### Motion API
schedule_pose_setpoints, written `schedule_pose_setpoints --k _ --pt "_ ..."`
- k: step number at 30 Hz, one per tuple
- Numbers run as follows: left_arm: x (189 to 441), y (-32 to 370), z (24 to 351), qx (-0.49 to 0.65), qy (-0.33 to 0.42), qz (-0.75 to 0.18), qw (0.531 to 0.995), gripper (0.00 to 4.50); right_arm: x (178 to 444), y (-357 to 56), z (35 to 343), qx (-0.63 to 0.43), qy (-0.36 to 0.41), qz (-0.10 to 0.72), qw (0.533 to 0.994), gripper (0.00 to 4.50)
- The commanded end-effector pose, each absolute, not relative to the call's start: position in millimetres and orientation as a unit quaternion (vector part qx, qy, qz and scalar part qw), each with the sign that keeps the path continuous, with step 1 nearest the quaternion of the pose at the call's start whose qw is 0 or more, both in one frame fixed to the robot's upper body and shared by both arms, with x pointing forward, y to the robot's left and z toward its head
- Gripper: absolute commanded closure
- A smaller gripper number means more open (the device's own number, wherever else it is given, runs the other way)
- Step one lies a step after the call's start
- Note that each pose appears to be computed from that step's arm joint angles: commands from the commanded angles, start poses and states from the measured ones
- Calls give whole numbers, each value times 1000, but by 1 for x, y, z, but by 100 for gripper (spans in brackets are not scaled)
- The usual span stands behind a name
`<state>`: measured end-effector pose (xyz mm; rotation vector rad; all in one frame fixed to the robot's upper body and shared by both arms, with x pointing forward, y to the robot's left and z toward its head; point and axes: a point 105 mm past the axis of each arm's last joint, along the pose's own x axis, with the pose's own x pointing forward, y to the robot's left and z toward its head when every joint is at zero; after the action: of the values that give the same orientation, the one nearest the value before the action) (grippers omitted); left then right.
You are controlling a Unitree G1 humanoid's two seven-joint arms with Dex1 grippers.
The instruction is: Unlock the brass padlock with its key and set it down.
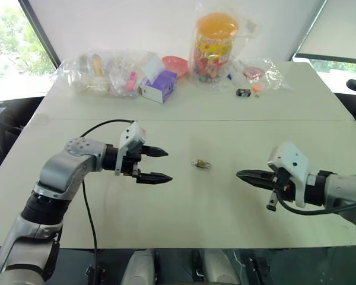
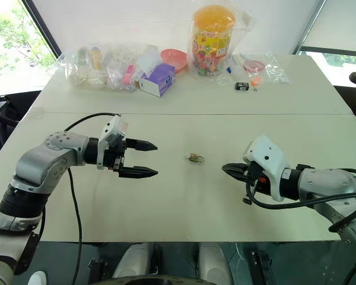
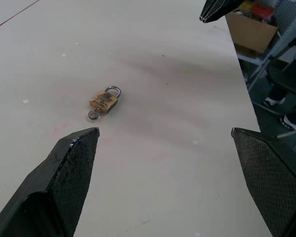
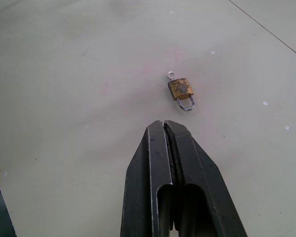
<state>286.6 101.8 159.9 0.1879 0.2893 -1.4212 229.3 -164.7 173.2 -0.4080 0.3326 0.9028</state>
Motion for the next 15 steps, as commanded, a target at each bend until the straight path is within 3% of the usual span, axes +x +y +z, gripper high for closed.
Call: schedule_pose_setpoints --k 1,15 --pt "285 100 172 91 109 -654 743 2 229 -162 179 -205 146 437 864 450" --pt "286 100 174 91 110 -652 745 2 229 -163 178 -208 145 433 865 450"
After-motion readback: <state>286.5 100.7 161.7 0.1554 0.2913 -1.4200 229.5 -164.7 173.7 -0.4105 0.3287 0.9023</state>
